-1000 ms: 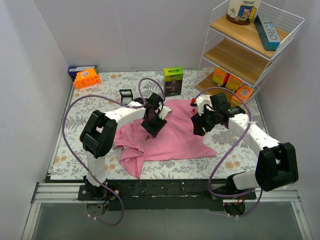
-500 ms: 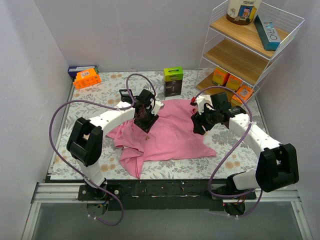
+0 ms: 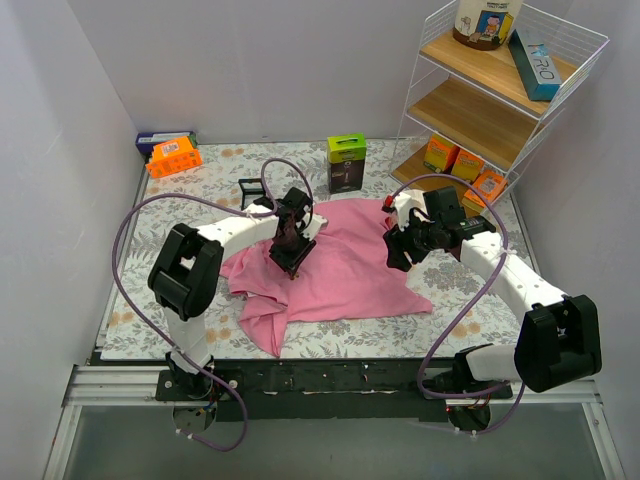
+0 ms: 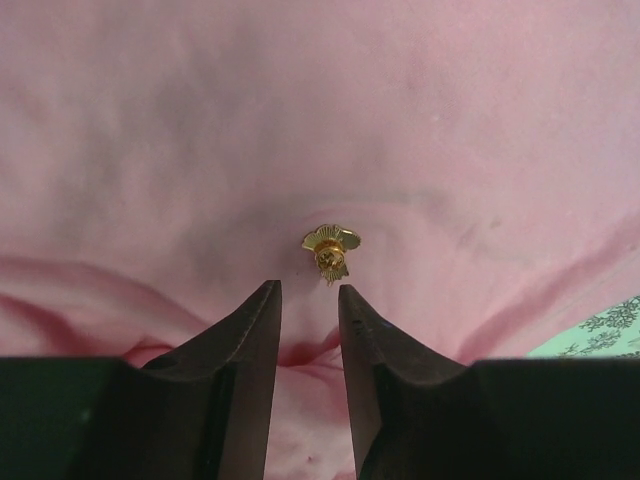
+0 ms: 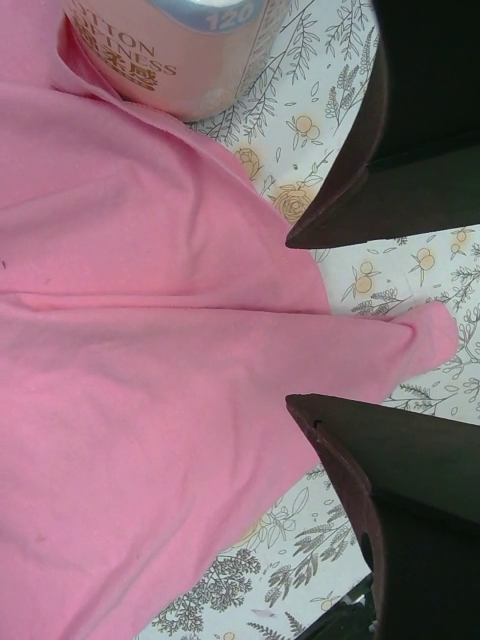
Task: Remove the brooch from the garment
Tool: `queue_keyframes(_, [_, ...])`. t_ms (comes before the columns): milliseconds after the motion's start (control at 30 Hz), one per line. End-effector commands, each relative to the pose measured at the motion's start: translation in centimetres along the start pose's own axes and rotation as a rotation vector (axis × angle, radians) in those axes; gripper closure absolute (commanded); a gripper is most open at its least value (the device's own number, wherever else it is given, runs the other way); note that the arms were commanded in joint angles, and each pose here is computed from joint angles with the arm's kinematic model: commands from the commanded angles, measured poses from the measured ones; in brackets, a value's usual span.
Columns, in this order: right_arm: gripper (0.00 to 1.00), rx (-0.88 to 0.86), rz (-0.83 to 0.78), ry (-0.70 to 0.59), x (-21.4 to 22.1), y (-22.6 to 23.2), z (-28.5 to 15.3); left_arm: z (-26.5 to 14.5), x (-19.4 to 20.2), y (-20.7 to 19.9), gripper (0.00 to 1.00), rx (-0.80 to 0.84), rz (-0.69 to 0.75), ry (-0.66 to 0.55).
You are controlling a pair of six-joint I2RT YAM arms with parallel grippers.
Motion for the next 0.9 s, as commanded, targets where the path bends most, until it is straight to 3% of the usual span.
queue_keyframes(0, [0.33,-0.002,-0.009,-0.040,-1.0,0.0,-0.1,0.0,-0.8,0.0,0.72,0.019,0.007,-0.016])
queue_keyframes(267, [0.32,-0.009,-0.003,-0.027,-0.4,0.0,0.2,1.1,-0.3,-0.4,0.67,0.048,-0.003,0.015])
queue_keyframes(500, [0.32,-0.008,-0.004,-0.026,-0.4,-0.1,0.3,1.5,-0.6,-0.5,0.69,0.061,-0.009,0.027])
queue_keyframes(767, [0.32,-0.010,-0.003,-0.019,-0.1,0.0,0.5,2.5,1.8,-0.1,0.62,0.031,-0.005,0.095])
queue_keyframes(867, [0.32,-0.011,-0.004,-0.017,0.0,0.0,0.5,2.3,2.4,-0.1,0.64,0.026,-0.001,0.103])
Point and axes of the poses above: each gripper's point midway between its finger pads, its own z axis out along the fingers, its own y axis along the line the jaws close on, x = y × z, the point moved 1 cm from there along -z, back along the fingers, and after that the axes turned 1 degree about z, right-handed, at the moved point
